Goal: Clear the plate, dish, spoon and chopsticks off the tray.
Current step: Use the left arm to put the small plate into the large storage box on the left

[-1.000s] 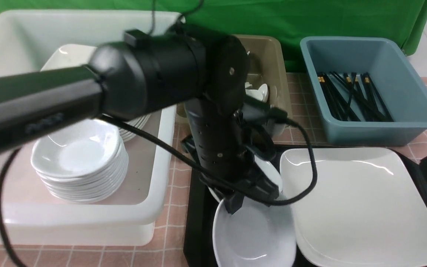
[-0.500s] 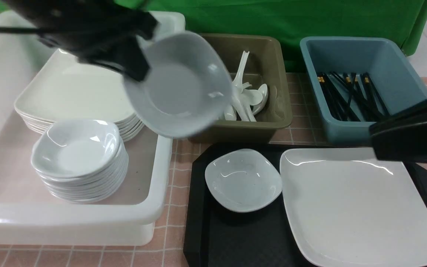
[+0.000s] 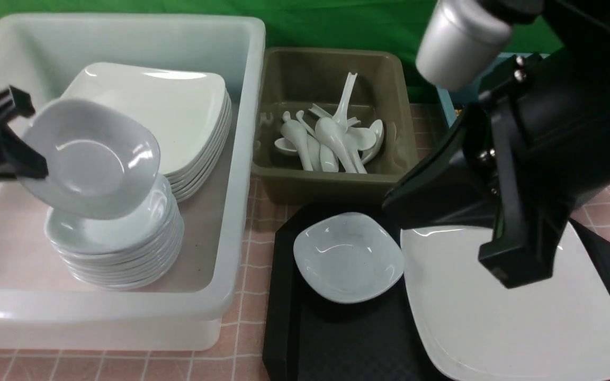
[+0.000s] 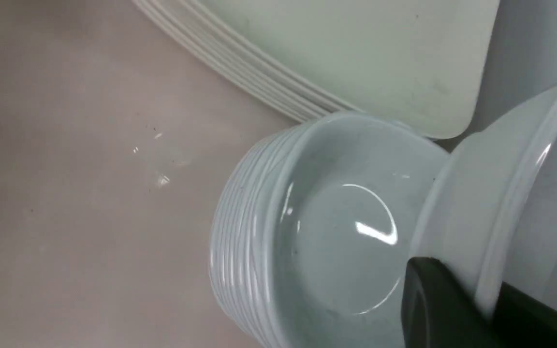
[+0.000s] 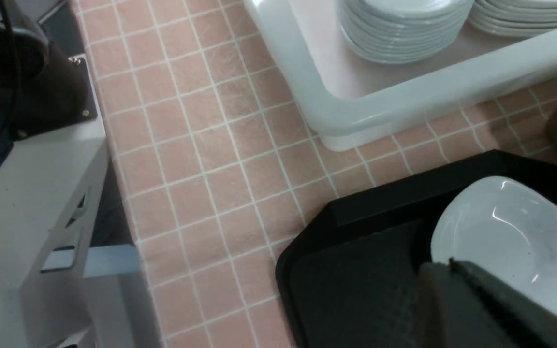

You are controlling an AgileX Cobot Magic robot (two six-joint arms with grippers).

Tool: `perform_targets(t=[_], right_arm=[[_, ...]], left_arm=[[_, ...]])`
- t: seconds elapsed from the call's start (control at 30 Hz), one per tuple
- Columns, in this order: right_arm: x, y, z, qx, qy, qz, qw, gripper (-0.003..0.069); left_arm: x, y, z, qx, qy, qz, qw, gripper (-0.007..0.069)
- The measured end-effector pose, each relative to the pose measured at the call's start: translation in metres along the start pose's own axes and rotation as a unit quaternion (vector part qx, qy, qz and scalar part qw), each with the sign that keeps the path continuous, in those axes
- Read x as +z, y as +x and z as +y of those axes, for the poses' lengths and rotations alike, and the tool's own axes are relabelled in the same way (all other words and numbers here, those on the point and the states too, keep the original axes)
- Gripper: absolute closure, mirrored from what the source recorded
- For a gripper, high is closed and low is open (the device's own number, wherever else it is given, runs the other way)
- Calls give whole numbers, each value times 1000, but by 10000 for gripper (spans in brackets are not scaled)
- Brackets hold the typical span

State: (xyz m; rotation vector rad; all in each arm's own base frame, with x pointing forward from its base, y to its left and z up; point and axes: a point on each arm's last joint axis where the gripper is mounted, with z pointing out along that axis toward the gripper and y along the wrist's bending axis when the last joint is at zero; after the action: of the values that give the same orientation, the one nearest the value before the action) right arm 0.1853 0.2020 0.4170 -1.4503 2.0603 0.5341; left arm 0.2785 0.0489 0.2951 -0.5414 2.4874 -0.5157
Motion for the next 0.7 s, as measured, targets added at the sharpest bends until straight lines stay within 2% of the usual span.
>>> perform_targets(t=[0.23,0.37,0.47,0.53,0.6,0.63,0.7], right_arm=[[2,-1,-2,0,6,-3,1000,628],[2,-1,-2,0,8,-4,1000,628],[1,2,-8,4,33,12,999,627],[0,4,-11,10,42,18,999,627],[-7,12,-17,21,67,42,997,627],[-8,12,-18,24,69,43,996,627],[-18,22,-26,39,90,63,993,627]], left_arm=[[26,11,18,-22,-19,11,1000,568],[29,11,19,-12,-21,17,1000,457],[24,9,21,25,-44,25,998,306],[20,5,19,36,-54,26,998,265],[-5,-10,9,62,-74,19,995,182],[-6,-11,8,65,-77,19,995,179],[-34,-23,-14,99,-72,5,992,172]])
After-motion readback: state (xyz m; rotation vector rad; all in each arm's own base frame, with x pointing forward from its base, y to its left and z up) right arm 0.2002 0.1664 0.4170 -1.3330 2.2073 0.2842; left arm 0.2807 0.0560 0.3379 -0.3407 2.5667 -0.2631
